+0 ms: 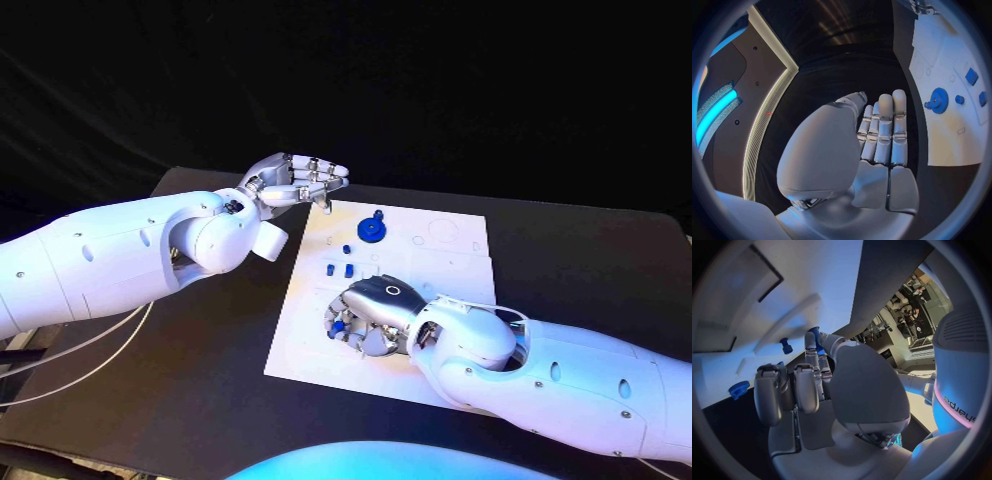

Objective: Assemble the parts on the task board

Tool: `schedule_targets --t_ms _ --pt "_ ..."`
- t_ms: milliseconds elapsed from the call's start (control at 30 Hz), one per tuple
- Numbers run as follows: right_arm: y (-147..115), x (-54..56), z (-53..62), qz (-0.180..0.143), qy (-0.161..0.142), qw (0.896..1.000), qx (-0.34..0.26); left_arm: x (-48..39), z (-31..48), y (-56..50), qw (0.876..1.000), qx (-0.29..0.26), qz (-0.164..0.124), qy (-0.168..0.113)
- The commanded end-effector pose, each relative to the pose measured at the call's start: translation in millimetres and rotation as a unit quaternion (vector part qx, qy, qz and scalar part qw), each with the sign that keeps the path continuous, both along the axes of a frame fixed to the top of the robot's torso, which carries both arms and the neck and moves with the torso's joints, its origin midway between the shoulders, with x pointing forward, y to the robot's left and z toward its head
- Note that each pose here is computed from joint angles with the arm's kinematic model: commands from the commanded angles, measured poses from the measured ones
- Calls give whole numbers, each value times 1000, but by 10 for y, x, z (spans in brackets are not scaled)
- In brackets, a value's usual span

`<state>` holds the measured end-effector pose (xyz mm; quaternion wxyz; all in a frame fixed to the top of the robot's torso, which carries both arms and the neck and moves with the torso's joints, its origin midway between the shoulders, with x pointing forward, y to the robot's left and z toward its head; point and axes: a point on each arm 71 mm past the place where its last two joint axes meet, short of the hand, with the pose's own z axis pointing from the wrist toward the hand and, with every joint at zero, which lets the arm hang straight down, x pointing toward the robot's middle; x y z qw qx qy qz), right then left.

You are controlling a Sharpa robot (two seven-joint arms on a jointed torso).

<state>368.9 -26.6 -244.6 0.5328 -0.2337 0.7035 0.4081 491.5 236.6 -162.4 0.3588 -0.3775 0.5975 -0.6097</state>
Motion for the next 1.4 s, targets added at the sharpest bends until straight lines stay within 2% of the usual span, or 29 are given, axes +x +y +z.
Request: schedule_targets --t_ms 33,967,1400 --pt "-15 -18 -43 4 2 1000 -23 -7 9 -16 1000 -6 -7 0" --pt "28 8 -71 -4 3 1000 -31 -7 8 -11 1000 -5 -7 1" --pt "-13 -29 27 -16 -17 1000 19 -6 6 -6 1000 -5 -7 2"
